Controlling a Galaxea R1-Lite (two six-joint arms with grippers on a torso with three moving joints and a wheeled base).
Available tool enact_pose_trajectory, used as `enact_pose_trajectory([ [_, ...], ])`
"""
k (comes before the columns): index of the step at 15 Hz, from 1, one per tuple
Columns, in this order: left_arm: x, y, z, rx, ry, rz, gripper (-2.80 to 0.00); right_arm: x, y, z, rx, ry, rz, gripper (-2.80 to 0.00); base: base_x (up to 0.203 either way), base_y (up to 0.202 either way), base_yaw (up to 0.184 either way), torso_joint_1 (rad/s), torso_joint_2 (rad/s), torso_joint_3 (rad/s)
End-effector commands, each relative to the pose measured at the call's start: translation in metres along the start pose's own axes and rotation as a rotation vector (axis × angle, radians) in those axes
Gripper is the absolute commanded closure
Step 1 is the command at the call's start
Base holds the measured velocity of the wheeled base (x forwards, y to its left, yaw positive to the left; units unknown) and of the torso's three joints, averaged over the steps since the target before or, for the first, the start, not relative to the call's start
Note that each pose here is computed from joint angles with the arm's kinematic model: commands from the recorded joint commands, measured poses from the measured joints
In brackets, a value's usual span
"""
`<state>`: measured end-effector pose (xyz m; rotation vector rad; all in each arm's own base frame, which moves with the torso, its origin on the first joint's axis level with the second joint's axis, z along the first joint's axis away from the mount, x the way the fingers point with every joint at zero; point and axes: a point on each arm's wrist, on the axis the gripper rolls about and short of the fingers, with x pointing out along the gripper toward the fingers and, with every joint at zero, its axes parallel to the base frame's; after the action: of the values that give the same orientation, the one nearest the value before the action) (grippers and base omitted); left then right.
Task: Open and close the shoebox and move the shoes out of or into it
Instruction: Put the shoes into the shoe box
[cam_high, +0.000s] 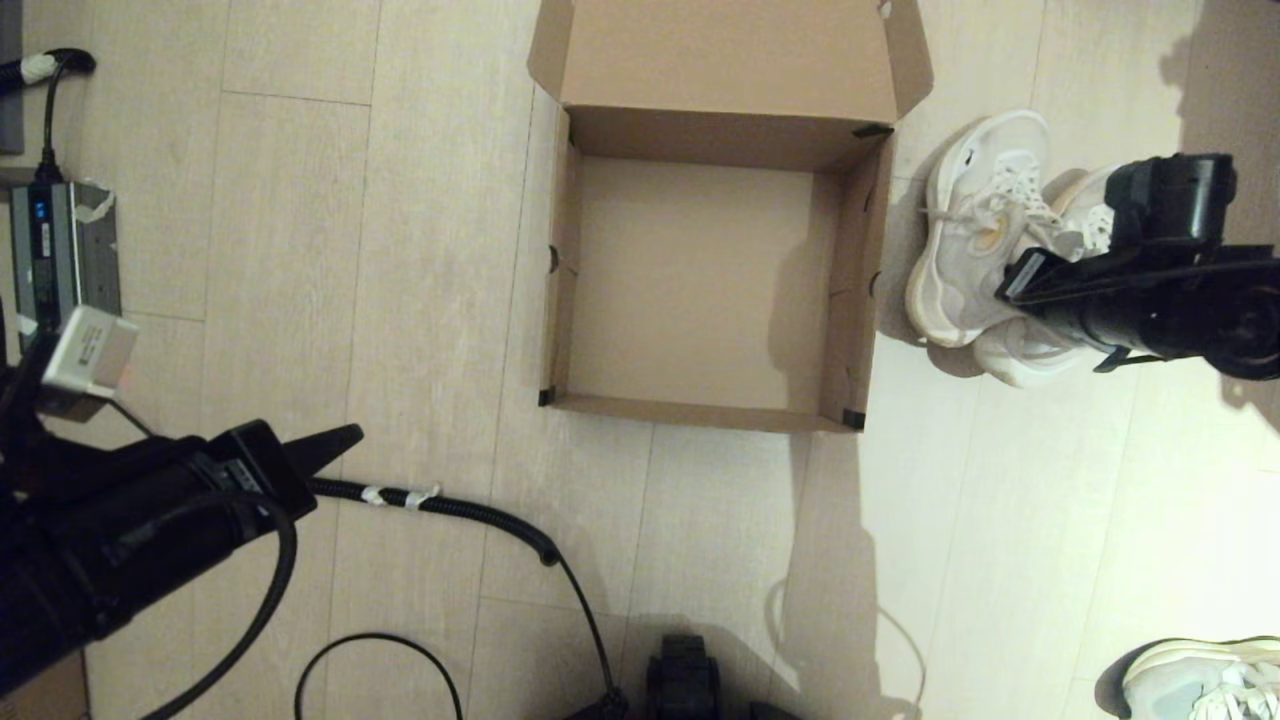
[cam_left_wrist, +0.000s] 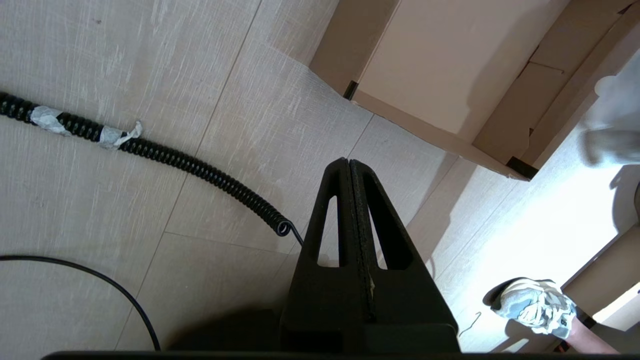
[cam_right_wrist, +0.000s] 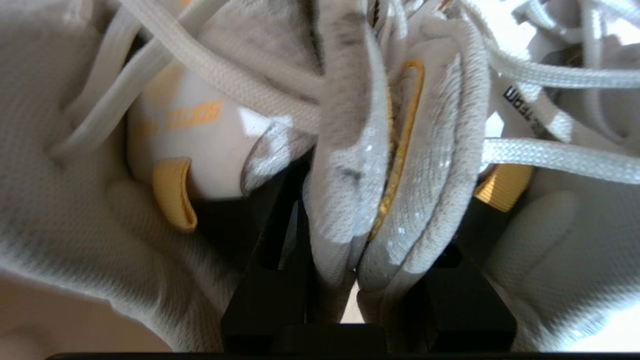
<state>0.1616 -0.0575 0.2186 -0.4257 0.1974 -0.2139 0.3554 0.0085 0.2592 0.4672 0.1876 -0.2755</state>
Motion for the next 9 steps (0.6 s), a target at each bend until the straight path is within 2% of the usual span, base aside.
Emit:
enact_pose_trajectory([
  [1, 0.000, 0.000, 0.000, -0.003, -0.001, 0.000, 0.00, -0.053, 0.006, 0.037, 0.020, -0.076, 0.046, 0.00, 0.000, 0.000, 0.000, 0.000, 0.00, 0.000],
  [5, -0.003, 0.002, -0.003, -0.003, 0.000, 0.004, 0.00, -0.138, 0.018, 0.060, 0.020, -0.073, 0.177, 0.00, 0.000, 0.000, 0.000, 0.000, 0.00, 0.000],
  [9, 0.000, 0.007, -0.008, -0.005, 0.023, 0.028, 0.00, -0.199, 0.037, 0.052, 0.004, 0.006, 0.365, 0.00, 0.000, 0.000, 0.000, 0.000, 0.00, 0.000],
])
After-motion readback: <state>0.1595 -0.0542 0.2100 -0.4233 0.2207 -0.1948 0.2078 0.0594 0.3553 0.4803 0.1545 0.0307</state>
